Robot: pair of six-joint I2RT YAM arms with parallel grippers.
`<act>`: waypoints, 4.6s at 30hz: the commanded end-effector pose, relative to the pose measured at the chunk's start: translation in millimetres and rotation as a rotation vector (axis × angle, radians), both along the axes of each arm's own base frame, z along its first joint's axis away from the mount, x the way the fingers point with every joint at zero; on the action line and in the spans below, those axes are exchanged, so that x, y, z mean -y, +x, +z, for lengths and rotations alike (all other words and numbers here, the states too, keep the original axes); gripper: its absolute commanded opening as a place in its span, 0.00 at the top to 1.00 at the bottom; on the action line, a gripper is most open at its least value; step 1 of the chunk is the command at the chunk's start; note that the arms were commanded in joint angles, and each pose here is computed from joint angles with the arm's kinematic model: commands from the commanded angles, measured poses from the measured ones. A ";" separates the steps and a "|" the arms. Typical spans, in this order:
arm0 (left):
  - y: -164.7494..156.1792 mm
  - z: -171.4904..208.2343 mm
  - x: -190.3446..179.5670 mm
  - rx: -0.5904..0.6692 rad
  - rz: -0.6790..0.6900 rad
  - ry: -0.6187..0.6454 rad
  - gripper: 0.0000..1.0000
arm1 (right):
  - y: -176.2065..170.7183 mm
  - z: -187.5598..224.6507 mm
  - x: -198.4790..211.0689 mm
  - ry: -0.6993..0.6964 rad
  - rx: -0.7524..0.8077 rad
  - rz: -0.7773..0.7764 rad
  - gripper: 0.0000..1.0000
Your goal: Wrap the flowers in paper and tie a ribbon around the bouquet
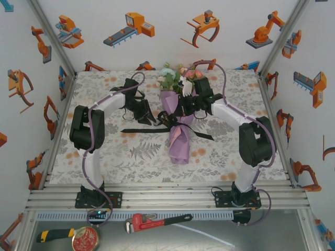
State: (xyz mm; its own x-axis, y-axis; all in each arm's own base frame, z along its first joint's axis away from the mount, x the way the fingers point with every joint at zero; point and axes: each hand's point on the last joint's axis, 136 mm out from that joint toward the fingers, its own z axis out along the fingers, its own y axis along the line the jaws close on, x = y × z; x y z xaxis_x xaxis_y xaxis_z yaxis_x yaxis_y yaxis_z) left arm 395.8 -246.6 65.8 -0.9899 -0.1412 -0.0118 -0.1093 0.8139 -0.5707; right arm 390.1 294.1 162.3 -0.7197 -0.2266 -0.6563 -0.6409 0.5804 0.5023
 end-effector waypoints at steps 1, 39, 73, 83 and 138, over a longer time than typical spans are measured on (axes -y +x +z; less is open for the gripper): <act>11.1 -1.1 1.0 0.004 0.055 0.021 0.64 | -0.4 35.2 -1.3 0.078 0.061 -0.004 1.00; -31.6 38.2 41.5 -0.136 0.064 -0.119 0.93 | 11.1 17.5 3.7 0.065 0.029 -0.073 1.00; 33.0 51.9 109.1 -0.068 0.398 -0.649 1.00 | 7.6 9.3 13.4 0.122 0.013 -0.179 1.00; 26.5 26.9 115.0 -0.019 0.494 -0.725 1.00 | 6.3 12.9 27.8 0.234 0.067 -0.234 1.00; -18.6 64.8 114.8 0.043 0.411 -0.813 1.00 | -7.9 29.2 50.3 0.243 0.013 -0.357 1.00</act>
